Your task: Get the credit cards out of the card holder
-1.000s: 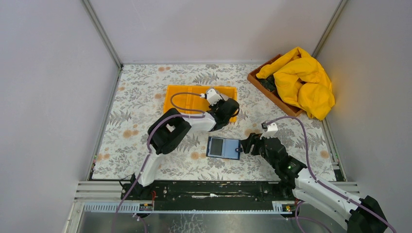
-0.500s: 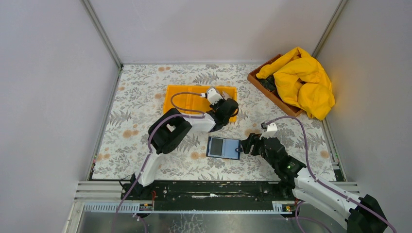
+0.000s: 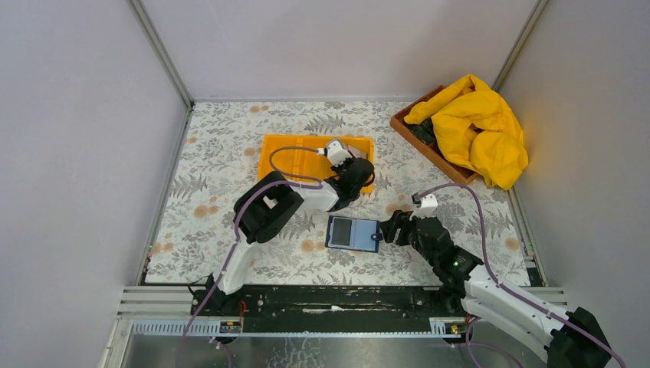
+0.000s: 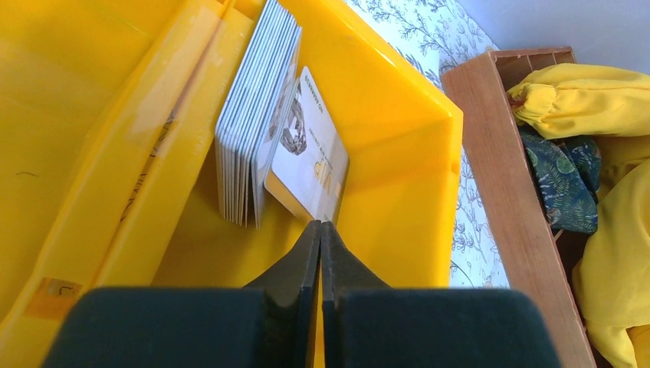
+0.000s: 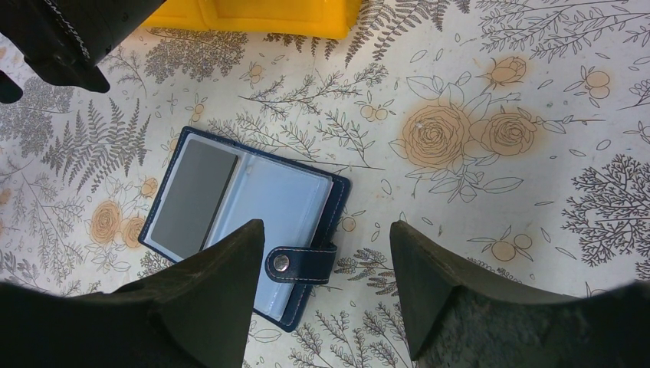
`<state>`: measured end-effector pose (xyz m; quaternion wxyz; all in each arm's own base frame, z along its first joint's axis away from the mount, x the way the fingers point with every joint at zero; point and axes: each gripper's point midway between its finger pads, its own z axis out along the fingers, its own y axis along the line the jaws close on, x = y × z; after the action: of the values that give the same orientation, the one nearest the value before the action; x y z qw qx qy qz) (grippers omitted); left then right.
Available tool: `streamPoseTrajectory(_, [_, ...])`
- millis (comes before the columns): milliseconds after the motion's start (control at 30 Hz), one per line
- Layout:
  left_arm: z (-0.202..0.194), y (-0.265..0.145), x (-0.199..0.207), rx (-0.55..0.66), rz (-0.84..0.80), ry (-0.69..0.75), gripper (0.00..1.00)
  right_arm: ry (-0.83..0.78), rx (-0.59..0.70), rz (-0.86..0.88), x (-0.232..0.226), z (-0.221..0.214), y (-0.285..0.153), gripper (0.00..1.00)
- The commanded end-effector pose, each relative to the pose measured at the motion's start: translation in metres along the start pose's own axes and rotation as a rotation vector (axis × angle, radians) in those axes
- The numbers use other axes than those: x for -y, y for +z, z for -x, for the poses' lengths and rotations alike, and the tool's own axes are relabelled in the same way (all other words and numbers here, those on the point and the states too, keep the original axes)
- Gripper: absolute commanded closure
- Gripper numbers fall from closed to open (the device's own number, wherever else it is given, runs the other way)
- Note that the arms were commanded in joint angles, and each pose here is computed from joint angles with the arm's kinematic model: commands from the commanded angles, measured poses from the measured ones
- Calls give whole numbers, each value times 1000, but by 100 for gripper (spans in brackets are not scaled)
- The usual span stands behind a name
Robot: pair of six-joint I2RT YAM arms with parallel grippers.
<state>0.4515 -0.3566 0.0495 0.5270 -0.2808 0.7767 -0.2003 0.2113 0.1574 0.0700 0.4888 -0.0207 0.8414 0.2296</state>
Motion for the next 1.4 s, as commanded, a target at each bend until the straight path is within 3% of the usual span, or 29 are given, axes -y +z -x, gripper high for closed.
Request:
streamPoseTrajectory(0, [11, -1, 5, 37, -27, -29, 88, 16, 54, -8, -1, 15, 1, 31])
streamPoseTrajectory(100, [11, -5, 4, 29, -15, -47, 78, 16, 54, -5, -2, 16, 1, 31])
streamPoseTrajectory(567, [8, 1, 1, 65, 72, 0, 69, 17, 58, -8, -1, 16, 1, 31])
streamPoseTrajectory(1367, [5, 1, -17, 46, 106, -6, 67, 15, 54, -7, -2, 15, 1, 31])
